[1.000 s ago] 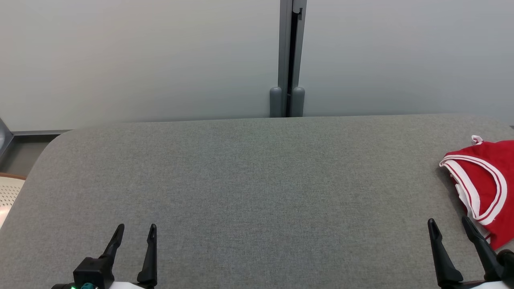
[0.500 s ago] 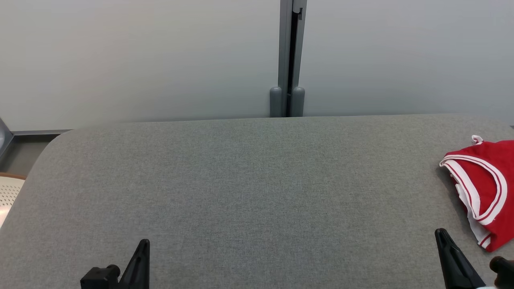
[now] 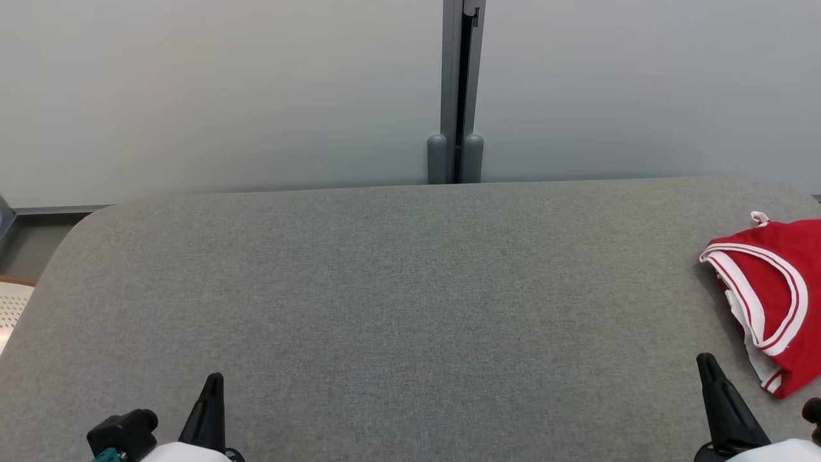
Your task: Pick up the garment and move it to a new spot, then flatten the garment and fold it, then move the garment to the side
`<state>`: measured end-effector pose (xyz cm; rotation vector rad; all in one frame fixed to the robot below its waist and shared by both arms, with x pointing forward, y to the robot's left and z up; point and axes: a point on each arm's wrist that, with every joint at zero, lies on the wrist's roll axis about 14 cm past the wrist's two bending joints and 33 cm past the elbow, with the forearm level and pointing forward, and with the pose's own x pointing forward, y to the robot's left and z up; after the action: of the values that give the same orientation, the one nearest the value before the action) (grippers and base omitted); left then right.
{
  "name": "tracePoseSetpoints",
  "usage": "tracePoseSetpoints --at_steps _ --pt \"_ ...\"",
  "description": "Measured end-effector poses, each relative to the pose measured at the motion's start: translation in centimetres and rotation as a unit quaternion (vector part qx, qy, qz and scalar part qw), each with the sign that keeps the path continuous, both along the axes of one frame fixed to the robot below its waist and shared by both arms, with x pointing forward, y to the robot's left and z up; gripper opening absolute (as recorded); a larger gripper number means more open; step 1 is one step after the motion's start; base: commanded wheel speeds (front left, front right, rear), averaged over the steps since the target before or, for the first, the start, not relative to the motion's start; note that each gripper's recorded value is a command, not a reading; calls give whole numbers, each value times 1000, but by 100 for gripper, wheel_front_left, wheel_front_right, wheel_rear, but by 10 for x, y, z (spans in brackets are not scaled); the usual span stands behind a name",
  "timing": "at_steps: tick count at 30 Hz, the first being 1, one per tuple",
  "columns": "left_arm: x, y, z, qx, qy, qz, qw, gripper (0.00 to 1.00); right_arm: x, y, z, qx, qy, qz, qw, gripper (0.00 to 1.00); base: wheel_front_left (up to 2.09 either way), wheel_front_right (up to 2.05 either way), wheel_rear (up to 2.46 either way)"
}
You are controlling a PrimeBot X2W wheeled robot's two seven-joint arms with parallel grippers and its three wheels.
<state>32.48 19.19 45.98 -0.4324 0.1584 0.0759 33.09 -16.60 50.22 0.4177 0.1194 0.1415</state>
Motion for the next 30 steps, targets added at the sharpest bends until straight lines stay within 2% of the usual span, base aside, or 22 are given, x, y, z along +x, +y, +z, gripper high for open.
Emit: tracePoseSetpoints --at_steps 19,30 --pt "14 4 5 -137 2 21 990 0 15 -5 2 140 7 -22 990 0 0 0 0" --pt "22 4 9 -210 -3 29 977 0 22 -9 3 212 9 -34 977 0 0 0 0"
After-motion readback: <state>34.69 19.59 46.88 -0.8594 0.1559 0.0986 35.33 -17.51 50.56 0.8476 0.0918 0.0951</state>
